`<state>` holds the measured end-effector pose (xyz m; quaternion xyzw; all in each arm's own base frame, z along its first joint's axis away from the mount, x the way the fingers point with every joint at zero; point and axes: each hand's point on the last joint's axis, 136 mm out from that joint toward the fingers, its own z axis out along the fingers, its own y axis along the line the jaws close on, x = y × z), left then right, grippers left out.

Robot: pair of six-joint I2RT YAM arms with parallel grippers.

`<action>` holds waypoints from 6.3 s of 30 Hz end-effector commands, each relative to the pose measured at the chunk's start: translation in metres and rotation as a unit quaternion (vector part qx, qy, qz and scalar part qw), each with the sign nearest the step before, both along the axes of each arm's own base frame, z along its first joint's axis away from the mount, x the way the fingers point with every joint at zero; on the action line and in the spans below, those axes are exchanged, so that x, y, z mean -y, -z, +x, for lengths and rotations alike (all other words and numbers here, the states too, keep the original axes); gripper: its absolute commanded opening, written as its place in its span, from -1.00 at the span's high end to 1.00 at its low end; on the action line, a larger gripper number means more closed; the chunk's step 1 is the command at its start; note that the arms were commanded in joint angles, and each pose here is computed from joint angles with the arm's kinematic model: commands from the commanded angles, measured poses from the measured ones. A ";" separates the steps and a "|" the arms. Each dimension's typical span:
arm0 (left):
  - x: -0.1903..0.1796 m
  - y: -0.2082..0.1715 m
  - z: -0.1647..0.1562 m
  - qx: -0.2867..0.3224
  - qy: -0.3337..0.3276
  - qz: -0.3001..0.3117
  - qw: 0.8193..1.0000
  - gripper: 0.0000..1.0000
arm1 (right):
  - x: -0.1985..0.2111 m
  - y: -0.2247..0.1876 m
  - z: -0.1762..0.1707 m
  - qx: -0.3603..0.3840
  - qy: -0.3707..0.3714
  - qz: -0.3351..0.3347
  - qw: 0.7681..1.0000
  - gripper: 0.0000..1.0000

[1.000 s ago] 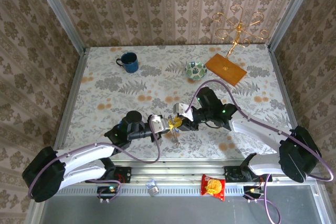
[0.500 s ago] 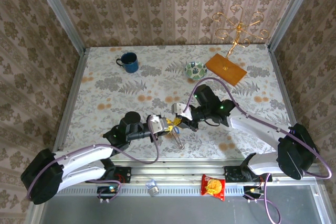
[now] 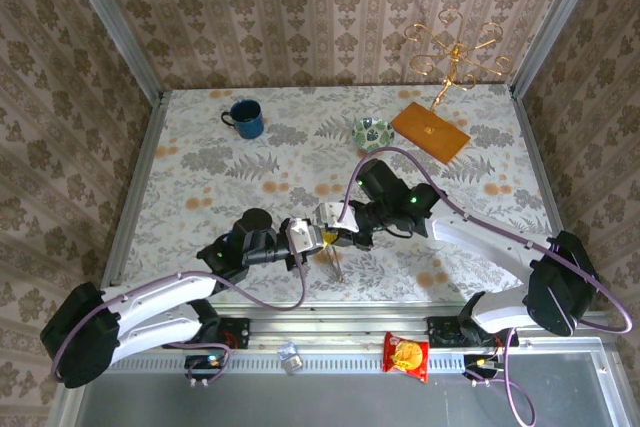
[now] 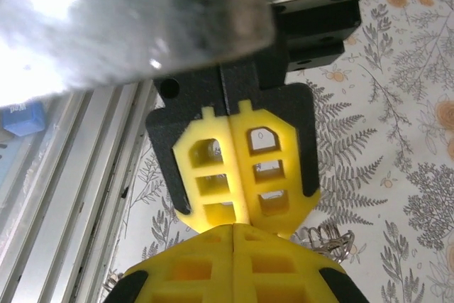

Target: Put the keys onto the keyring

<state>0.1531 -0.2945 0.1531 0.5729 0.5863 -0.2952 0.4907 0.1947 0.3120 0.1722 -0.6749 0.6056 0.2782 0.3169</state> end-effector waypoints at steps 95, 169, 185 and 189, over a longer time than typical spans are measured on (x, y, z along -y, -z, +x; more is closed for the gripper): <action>-0.004 -0.015 -0.001 -0.023 0.003 -0.084 0.996 0.63 | 0.005 0.006 0.005 -0.025 0.046 0.081 0.995 1.00; -0.004 -0.031 -0.004 -0.005 0.013 -0.104 0.994 1.00 | 0.001 0.053 0.005 -0.079 0.082 0.047 0.992 0.51; -0.007 -0.021 -0.003 -0.002 0.009 -0.069 0.998 1.00 | 0.020 0.035 0.005 -0.050 0.098 0.010 0.994 1.00; -0.007 -0.017 -0.001 -0.005 0.005 -0.060 0.998 1.00 | 0.024 0.022 0.009 -0.032 0.105 -0.002 0.994 1.00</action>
